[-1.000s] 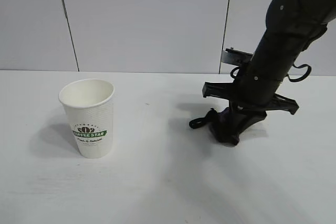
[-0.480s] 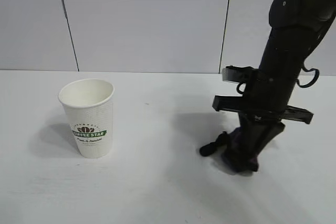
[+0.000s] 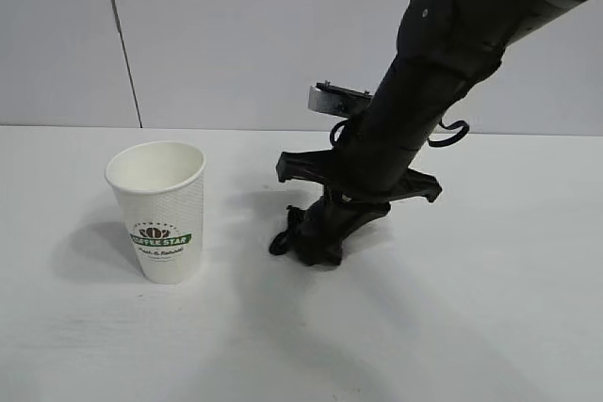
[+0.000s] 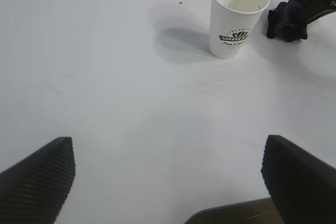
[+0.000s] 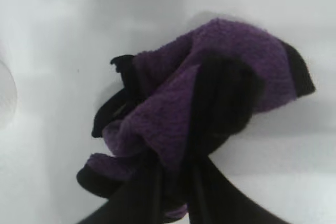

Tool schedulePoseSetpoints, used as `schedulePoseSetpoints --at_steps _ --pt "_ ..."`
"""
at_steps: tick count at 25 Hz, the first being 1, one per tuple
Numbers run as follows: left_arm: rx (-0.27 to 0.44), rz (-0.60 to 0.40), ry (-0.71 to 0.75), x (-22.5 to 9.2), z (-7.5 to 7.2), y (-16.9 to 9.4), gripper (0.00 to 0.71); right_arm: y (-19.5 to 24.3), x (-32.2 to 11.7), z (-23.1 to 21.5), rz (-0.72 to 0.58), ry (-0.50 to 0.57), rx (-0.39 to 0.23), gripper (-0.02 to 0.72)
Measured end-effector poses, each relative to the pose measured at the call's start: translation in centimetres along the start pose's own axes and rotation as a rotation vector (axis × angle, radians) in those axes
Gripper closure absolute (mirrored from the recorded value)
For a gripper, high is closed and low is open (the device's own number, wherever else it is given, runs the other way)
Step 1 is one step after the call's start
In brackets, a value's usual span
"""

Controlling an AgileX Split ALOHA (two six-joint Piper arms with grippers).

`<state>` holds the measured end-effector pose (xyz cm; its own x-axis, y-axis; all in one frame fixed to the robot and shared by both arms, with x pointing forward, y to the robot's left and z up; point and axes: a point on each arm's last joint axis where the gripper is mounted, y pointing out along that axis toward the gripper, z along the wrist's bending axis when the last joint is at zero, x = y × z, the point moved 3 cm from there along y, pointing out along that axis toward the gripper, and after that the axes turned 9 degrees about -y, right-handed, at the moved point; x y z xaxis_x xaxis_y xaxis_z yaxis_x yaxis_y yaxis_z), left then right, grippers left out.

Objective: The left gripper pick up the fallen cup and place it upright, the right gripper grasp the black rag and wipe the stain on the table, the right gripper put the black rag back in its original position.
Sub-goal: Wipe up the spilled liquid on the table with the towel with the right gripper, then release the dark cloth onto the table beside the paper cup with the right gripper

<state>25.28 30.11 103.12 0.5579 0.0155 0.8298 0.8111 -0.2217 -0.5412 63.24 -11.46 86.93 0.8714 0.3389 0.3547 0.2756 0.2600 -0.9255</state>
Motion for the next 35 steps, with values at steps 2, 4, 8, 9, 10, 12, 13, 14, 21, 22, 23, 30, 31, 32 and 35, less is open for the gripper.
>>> schedulePoseSetpoints --at_steps 2,4,8,9,10,12,13,14,21,22,23,30,31,32,35 --pt "0.000 -0.002 0.000 0.0 0.0 0.0 0.015 -0.2 0.0 -1.6 0.003 0.022 -0.070 0.651" --pt "0.000 -0.002 0.000 0.0 0.0 0.0 0.015 -0.5 0.2 -3.4 -0.008 0.059 -0.138 0.651" --pt "0.000 -0.002 0.000 0.0 0.0 0.0 0.015 -0.9 0.2 -6.5 -0.024 0.140 -0.210 0.651" --pt "0.000 -0.002 0.000 0.0 0.0 0.0 0.015 -0.8 0.1 -7.0 -0.019 0.160 -0.215 0.651" --pt "0.000 -0.002 0.000 0.0 0.0 0.0 0.015 -0.8 0.0 -7.3 -0.010 0.174 -0.218 0.651" --pt "0.000 -0.002 0.000 0.0 0.0 0.0 0.015 -0.8 -0.2 -7.5 0.014 0.182 -0.222 0.651" --pt "0.000 -0.002 0.000 0.0 0.0 0.0 0.015 -0.8 -0.3 -7.6 0.026 0.179 -0.224 0.651" --pt "0.000 -0.002 0.000 0.0 0.0 0.0 0.015 -1.0 -0.5 -7.7 0.049 0.166 -0.225 0.651" --pt "0.000 -0.002 0.000 0.0 0.0 0.0 0.015 -3.3 -4.0 -7.0 0.357 0.040 -0.184 0.651" --pt "0.000 -0.002 0.000 0.0 0.0 0.0 0.015 -3.5 -4.3 -6.8 0.381 0.040 -0.170 0.651" --pt "0.000 -0.002 0.000 0.0 0.0 0.0 0.015 -3.8 -4.3 -6.6 0.387 0.036 -0.158 0.651" --pt "0.000 -0.002 0.000 0.0 0.0 0.0 0.015 -5.1 -3.3 -5.3 0.304 0.068 -0.070 0.647" --pt "0.000 -0.002 0.000 0.0 0.0 0.0 0.015 -5.1 -3.2 -5.2 0.296 0.075 -0.064 0.628" --pt "0.000 -0.002 0.000 0.0 0.0 0.0 0.015 -5.1 -3.1 -5.1 0.288 0.080 -0.058 0.587" --pt "0.000 -0.002 0.000 0.0 0.0 0.0 0.015 -5.1 -3.0 -5.0 0.281 0.083 -0.052 0.370"
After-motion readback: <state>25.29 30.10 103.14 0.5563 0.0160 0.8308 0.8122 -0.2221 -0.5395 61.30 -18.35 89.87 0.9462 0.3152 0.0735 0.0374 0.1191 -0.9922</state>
